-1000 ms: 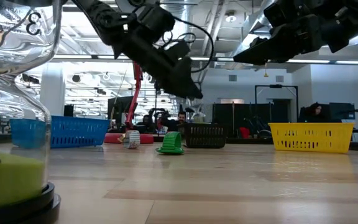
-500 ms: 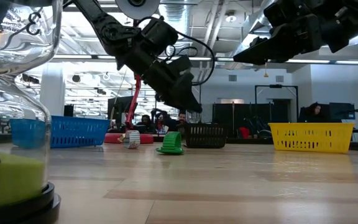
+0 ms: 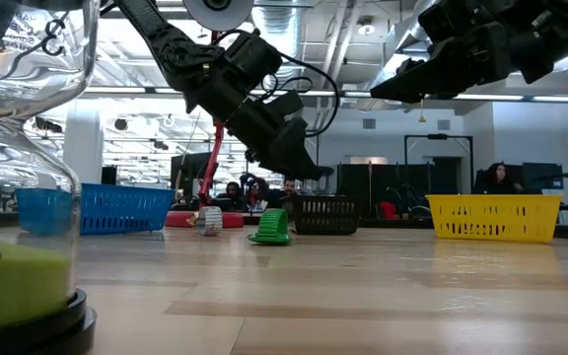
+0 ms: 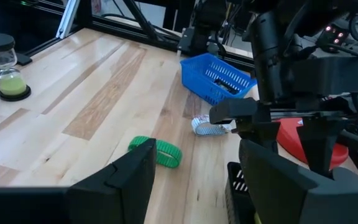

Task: Pick & Place Office items
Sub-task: Put the top yellow hourglass into the black basket, then put the brown watch into the yellow basket

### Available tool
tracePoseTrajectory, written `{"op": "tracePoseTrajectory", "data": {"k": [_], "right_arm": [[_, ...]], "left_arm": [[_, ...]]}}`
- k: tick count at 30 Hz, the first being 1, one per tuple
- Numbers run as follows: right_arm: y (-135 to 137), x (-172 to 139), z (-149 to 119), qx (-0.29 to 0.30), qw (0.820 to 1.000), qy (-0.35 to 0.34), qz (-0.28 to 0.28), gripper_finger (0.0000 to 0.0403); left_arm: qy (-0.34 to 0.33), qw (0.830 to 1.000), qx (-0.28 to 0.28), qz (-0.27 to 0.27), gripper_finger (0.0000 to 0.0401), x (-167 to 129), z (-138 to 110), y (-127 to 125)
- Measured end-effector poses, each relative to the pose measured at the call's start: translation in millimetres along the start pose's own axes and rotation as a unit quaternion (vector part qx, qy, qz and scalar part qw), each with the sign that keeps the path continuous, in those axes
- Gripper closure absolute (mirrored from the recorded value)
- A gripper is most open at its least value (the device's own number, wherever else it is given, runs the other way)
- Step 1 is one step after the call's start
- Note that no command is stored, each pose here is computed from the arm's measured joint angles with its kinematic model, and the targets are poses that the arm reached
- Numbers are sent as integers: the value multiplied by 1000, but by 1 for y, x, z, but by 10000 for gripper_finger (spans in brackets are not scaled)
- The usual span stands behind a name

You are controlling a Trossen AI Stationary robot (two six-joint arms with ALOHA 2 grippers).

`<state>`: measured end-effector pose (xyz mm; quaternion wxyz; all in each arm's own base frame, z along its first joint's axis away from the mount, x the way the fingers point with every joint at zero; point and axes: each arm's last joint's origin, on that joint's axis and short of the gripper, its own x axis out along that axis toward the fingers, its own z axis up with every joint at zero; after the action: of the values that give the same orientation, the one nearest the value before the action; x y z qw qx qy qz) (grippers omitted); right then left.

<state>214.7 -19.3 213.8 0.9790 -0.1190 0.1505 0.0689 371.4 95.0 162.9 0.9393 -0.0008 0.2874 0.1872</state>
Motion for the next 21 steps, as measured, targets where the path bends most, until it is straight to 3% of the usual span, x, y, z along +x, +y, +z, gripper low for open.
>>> {"op": "tracePoseTrajectory", "data": {"k": [6, 14, 21], "right_arm": [[1, 0, 0, 34, 999, 0, 3, 182], [1, 0, 1, 110, 994, -2, 3, 182], [-3, 0, 8, 88, 995, -38, -35, 182]], "left_arm": [[-26, 1000, 2, -8, 128, -14, 14, -6], [-91, 995, 4, -32, 128, -56, 45, -20], [-132, 990, 7, -54, 128, -84, 62, -30]]}}
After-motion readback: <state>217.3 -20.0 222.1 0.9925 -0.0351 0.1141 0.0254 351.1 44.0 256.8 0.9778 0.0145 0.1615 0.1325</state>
